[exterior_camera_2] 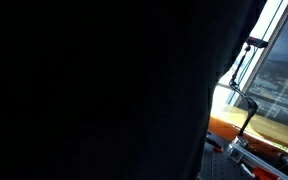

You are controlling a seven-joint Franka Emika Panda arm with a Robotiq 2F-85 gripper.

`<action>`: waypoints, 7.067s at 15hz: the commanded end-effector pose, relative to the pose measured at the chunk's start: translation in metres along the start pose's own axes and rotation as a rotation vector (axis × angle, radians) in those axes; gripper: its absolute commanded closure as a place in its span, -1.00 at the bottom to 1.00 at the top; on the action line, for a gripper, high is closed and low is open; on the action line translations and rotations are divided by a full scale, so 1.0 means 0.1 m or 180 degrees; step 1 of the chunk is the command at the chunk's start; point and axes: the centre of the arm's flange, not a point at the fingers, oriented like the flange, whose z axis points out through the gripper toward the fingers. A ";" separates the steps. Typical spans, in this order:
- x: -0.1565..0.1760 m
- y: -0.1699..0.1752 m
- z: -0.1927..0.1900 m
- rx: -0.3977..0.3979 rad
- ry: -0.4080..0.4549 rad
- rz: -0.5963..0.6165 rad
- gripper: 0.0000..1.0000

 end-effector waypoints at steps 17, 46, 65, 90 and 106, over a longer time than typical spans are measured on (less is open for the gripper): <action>0.25 0.76 3.34 0.0167 -0.1265 0.0310 1.00; -0.47 1.97 4.20 -0.0103 -0.0874 0.0868 -1.00; -0.74 3.58 6.57 -0.0163 -0.1633 0.1889 -1.00; -1.33 3.38 7.13 0.0068 -0.1973 0.2091 1.00; -1.22 3.42 5.32 0.0177 -0.1551 0.1613 0.95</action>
